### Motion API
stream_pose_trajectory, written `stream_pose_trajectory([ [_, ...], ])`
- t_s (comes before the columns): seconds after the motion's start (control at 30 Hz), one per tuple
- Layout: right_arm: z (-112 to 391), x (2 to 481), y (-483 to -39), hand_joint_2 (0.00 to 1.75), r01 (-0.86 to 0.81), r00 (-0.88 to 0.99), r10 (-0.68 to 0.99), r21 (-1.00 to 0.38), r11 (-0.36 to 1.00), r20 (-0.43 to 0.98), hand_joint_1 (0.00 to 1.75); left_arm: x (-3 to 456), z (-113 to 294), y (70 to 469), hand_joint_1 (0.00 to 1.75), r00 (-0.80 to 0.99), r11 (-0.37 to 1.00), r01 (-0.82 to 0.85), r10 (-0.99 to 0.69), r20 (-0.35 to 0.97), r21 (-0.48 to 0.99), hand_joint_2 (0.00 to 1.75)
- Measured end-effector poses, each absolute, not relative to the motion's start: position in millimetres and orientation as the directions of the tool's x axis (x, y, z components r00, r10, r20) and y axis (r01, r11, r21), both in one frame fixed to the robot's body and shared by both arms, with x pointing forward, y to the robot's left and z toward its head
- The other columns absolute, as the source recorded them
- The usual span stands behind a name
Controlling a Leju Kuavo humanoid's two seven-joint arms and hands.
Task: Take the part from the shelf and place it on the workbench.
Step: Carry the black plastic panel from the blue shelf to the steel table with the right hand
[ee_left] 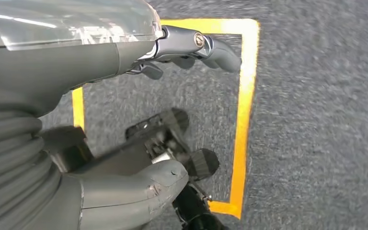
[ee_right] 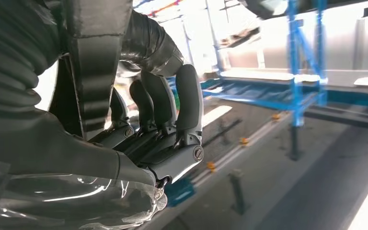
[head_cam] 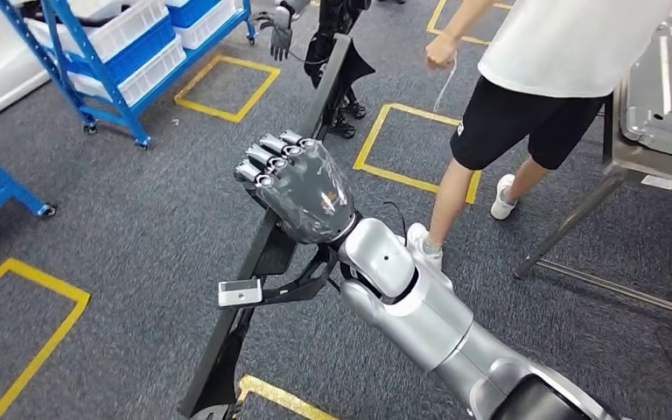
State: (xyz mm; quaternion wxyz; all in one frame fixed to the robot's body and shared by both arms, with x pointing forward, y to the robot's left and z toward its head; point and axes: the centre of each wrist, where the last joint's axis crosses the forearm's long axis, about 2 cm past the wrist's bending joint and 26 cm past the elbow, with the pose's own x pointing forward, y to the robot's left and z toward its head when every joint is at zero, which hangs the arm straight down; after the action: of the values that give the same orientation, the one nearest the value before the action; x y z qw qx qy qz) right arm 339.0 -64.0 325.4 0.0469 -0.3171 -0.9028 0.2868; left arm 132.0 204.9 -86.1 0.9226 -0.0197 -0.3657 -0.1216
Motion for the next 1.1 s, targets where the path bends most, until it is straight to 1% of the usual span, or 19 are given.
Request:
stream_pose_trajectory([
  [1.1,334,340,-68,1.75,0.572,-0.776,0.624,-0.516,0.638,-0.088,1.41,135,-87,216,0.0,0.698,0.962,0.257,-0.254,0.67,0.098,1.75],
])
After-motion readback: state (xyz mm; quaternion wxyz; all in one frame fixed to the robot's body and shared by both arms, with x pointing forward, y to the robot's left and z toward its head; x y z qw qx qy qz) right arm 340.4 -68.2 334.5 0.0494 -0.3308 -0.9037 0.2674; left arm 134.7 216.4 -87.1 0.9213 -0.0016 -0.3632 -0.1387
